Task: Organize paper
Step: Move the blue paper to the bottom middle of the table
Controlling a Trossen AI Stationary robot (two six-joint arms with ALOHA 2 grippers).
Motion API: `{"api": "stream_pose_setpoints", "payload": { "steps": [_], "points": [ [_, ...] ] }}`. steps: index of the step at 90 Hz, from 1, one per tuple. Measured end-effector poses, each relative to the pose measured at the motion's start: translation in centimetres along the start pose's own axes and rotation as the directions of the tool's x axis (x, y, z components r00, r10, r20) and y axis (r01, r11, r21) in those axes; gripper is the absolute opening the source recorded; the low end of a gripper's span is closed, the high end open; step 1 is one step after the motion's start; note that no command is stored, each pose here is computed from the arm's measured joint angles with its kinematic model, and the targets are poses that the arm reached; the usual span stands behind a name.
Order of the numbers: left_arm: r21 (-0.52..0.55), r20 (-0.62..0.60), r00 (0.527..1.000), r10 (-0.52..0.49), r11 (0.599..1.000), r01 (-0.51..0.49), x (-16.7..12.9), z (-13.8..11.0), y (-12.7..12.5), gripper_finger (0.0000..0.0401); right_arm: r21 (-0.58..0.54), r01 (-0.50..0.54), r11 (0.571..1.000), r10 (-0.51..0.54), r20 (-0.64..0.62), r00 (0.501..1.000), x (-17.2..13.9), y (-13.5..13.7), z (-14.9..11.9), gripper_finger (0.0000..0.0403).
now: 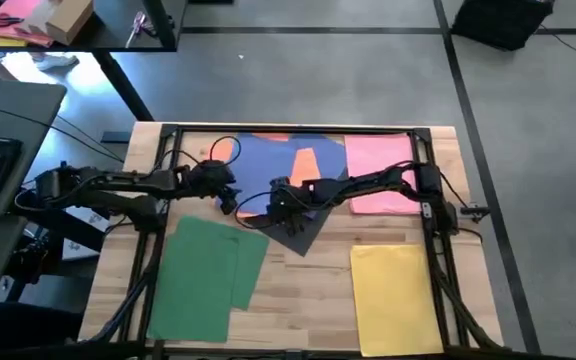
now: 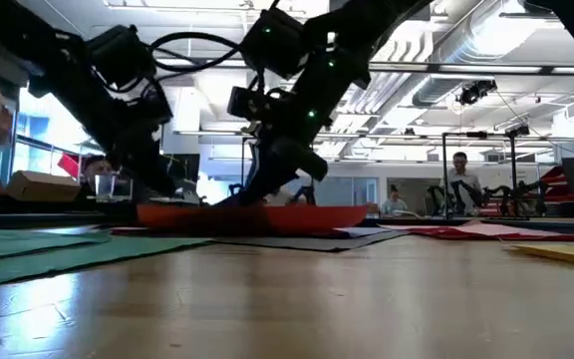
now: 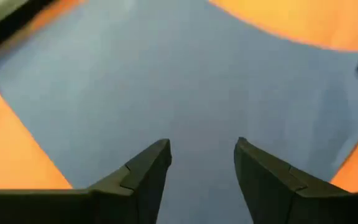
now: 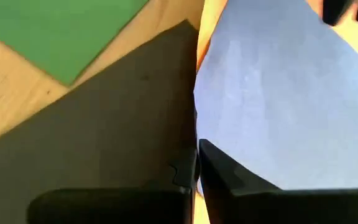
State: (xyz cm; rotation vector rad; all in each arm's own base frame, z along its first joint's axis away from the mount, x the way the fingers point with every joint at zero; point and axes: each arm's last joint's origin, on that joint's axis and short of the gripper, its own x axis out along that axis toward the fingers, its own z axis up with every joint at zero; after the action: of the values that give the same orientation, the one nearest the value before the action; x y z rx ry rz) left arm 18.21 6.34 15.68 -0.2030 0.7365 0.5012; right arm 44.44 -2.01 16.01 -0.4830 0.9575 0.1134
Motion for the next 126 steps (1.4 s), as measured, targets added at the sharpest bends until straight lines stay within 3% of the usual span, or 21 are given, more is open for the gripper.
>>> {"api": "stream_pose_setpoints", "payload": {
  "steps": [18,27,43,53,65,76,88,109,126],
  "points": [
    [0.062,0.001,0.982,-0.191,0.98,0.191,-0.7,-0.3,-2.8,0.0168,0.122,0.01,0.992,-0.01,-0.006,1.0,-0.1,-0.9,-0.1,0.0],
    [0.094,-0.001,0.981,-0.196,0.976,0.195,-1.0,-0.8,-4.5,0.0168,0.162,0.018,0.987,-0.017,-0.009,1.0,-0.1,-1.4,-0.4,0.0],
    [0.139,0.036,0.966,-0.257,0.958,0.249,-2.4,-1.2,-6.6,0.0168,0.119,0.006,0.993,-0.004,-0.023,1.0,-1.3,-1.3,-0.2,0.0],
    [0.138,0.079,0.949,-0.305,0.946,0.293,-3.8,-1.1,-7.0,0.0168,0.108,-0.056,0.993,0.06,-0.037,0.998,-2.9,-0.9,-0.1,0.0],
    [0.145,0.122,0.932,-0.34,0.935,0.323,-4.9,-0.8,-7.1,0.0168,0.213,-0.276,0.937,0.286,-0.015,0.958,-4.2,0.6,-0.1,0.0],
    [0.147,0.138,0.928,-0.346,0.934,0.326,-5.2,-0.8,-7.2,0.0168,0.268,-0.452,0.851,0.474,-0.021,0.88,-4.3,4.0,0.1,0.0],
    [0.155,0.107,0.936,-0.336,0.935,0.319,-4.8,-1.1,-7.5,0.0168,0.202,-0.534,0.821,0.556,-0.068,0.829,-4.4,10.0,0.6,0.0],
    [0.15,0.058,0.941,-0.333,0.935,0.321,-3.6,-1.7,-8.5,0.0168,0.078,-0.468,0.88,0.473,-0.08,0.877,-6.9,19.2,2.9,0.0],
    [0.139,0.108,0.913,-0.393,0.916,0.377,-2.3,-1.7,-10.3,0.0168,-0.079,-0.41,0.909,0.392,-0.174,0.903,-9.2,24.9,2.2,0.0]
  ]
}}
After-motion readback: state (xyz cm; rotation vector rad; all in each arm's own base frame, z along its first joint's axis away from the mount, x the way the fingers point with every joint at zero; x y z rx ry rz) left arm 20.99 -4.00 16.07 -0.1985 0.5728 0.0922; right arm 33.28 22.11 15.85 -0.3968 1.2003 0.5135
